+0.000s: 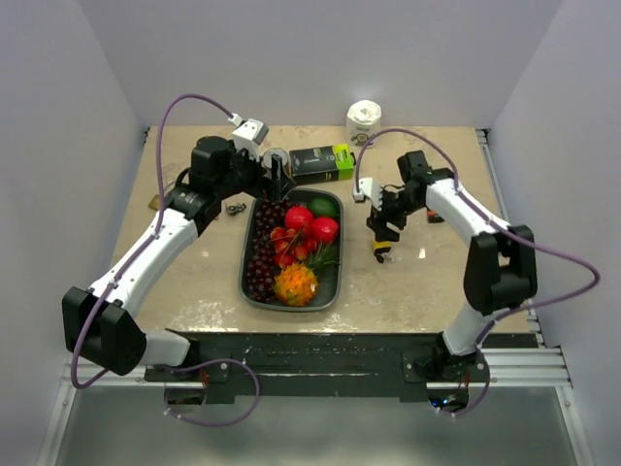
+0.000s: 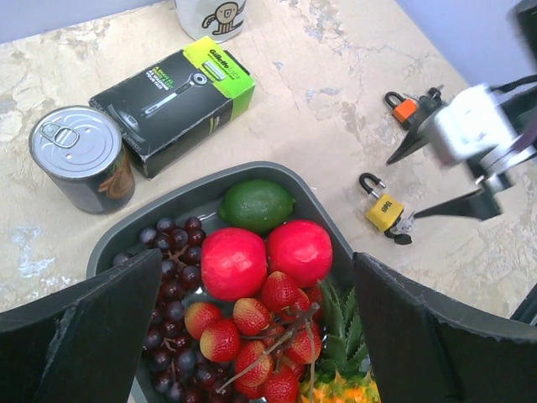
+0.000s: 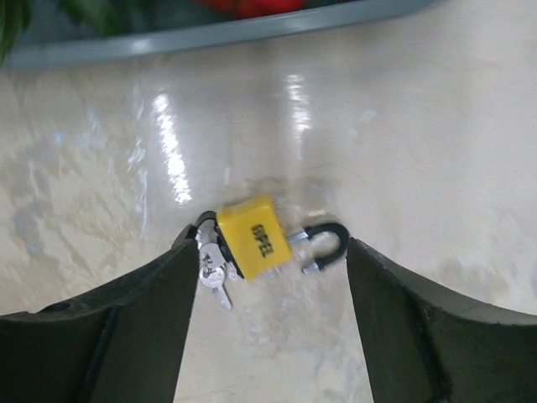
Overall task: Lock with the key
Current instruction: Move the lock to the center of the board.
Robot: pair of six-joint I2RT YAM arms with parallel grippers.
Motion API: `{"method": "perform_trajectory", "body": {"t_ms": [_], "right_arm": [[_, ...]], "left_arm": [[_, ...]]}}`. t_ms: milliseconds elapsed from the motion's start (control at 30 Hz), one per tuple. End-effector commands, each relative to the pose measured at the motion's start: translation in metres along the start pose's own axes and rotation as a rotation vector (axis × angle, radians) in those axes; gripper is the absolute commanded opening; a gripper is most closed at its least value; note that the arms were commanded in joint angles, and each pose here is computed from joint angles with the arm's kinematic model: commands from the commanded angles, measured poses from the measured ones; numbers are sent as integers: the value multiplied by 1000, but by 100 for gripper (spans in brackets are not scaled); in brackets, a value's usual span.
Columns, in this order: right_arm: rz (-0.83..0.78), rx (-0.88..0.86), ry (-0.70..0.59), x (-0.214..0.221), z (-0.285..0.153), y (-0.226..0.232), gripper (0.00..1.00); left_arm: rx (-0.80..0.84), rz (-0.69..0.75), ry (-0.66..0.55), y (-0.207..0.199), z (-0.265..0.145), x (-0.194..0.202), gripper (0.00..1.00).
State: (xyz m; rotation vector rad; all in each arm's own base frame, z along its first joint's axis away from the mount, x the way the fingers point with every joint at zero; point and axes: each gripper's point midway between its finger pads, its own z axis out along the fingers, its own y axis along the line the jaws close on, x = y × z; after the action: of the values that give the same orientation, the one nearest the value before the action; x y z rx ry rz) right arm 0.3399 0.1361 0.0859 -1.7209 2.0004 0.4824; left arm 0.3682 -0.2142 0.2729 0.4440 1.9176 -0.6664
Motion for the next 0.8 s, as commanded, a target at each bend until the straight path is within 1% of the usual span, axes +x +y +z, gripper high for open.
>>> {"method": "perform_trajectory", "body": {"t_ms": [0,33,67,100,167,200,267,300,400,467,600,767], "right_arm": [[417,295,-168,-29,-46,-20,74],[466,381,-160,-26,-58,-25,73],[521,406,-155,-22,-61,-23,72],[614,409,-154,-16,-56,-15,72],[679,462,-154,-11,-63,-12,72],[746,480,-164,-7,-62,-9,73],[790,509,-171,-3,-64,-7,75],[797,512,-178,-4,-63,-7,81],[856,509,-147,7,-51,-4,85],[901,510,-112,16,-39,-2,86],[932,555,-68,28,-27,-11,87],[921,535,-61,17,-7,-9,86]], "left_arm": [[-20,31,-64,-1,-14,-20,99],[-26,27,-67,0,-15,-20,99],[-30,27,-70,0,-17,-21,99],[-41,25,-69,2,-17,-20,99],[-55,17,-67,4,-17,-19,99],[-55,16,-66,4,-17,-19,99],[-46,7,-48,3,-15,-16,99],[-34,4,-40,1,-14,-14,99],[7,-19,-23,-6,-12,-12,99],[11,-31,-27,-8,-12,-14,99],[-2,-45,-26,-6,-12,-15,99],[1,-54,-15,-6,-11,-10,99]]}}
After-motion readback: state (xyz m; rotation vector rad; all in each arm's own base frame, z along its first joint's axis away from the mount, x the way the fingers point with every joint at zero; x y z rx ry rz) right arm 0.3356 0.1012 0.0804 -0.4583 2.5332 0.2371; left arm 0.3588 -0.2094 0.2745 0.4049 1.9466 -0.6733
